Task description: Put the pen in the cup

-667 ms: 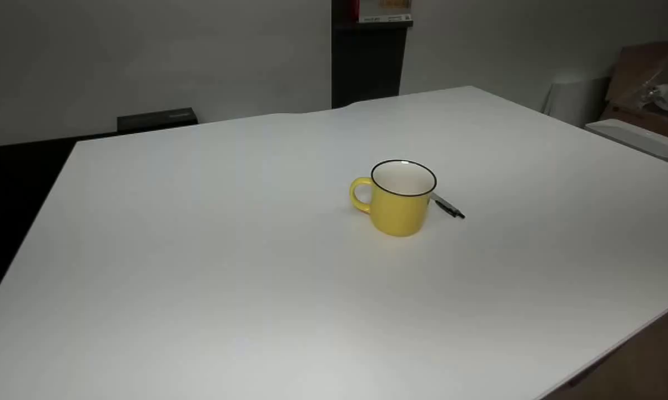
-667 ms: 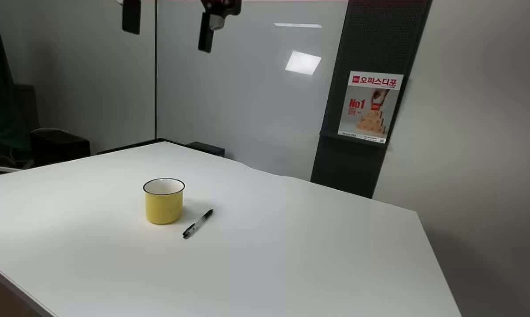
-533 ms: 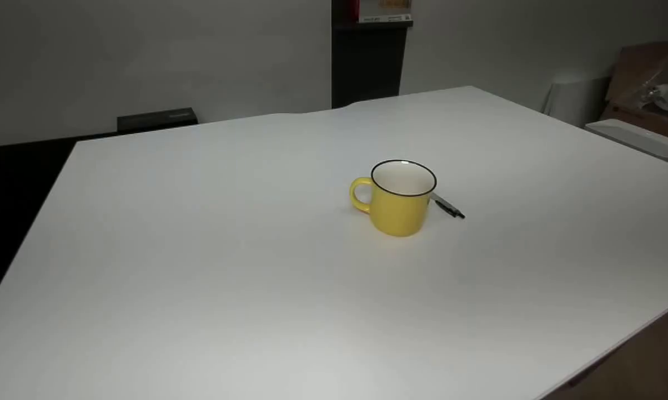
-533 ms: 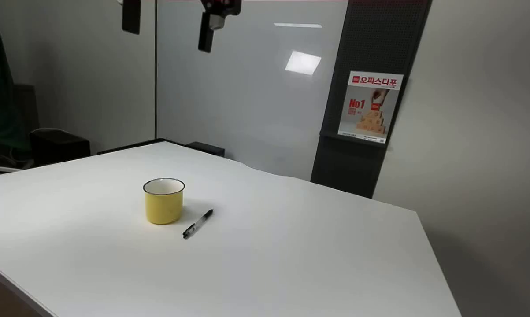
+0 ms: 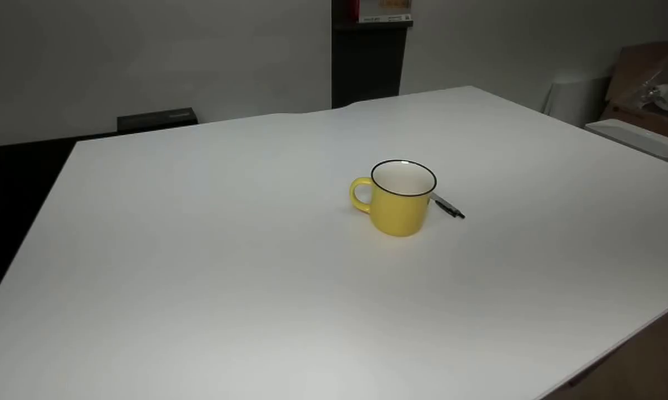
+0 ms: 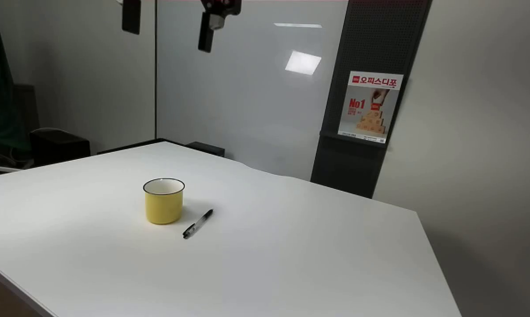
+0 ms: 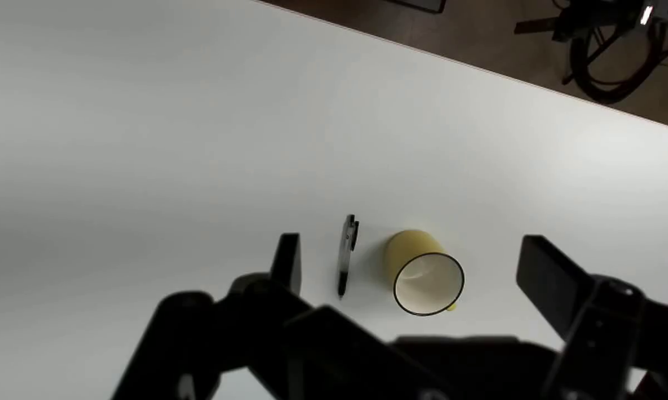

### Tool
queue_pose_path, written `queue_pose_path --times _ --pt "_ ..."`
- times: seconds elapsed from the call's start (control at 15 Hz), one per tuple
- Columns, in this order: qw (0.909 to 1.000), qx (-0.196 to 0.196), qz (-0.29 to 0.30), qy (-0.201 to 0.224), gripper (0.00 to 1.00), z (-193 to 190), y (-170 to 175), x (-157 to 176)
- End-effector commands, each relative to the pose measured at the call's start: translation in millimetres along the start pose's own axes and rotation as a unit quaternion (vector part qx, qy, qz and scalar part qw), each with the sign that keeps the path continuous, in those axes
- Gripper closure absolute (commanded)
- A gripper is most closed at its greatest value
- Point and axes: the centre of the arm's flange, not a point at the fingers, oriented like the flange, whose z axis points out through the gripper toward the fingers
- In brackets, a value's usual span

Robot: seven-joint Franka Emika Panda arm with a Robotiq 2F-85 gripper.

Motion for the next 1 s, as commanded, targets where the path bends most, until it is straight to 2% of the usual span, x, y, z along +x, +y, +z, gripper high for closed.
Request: queue_pose_path --times 0.0,0.2,0.4,0.67,0.93 --pt "1.0 0.0 0.0 0.0 0.0 0.0 0.0 0.0" --pt "1.0 -0.002 0.0 -0.001 0.0 3.6 2.4 4.2" --pt "0.9995 -0.03 0.008 0.002 0.0 26.1 13.5 27.2" --pt "0.9974 -0.071 0.006 -0.005 0.0 83.2 27.3 71.7" --pt "0.9963 -0.082 0.019 -0.013 0.0 150.4 16.0 106.2"
